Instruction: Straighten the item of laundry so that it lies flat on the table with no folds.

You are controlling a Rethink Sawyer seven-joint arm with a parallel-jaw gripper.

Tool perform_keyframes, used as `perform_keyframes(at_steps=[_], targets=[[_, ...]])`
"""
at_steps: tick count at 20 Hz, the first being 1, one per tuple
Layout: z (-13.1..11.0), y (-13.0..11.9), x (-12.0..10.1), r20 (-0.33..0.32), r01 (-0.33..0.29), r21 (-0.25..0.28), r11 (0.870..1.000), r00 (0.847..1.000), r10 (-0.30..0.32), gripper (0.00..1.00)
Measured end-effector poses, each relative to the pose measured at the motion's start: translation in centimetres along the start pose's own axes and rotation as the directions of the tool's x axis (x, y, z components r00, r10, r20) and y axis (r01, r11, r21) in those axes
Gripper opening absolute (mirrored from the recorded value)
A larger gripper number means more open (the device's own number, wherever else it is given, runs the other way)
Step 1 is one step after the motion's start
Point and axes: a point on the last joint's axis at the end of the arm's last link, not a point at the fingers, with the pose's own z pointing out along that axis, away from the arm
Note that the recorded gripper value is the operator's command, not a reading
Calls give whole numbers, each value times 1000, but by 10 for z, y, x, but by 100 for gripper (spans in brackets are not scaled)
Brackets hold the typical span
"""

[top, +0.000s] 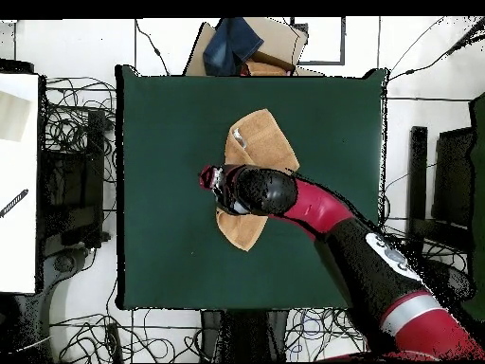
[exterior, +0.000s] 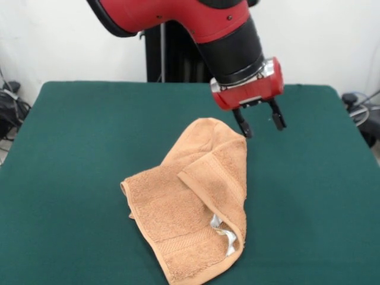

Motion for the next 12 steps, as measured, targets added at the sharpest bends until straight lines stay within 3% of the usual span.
perform_keyframes(at_steps=[3, 6, 12], targets=[[2, 1, 7, -44, 103, 41, 994, 994, -101, 100], [1, -2, 13, -84, 156, 65, 986, 985, -150, 100], [-2, -9, 11, -88, 178, 83, 980, 981, -171, 100]])
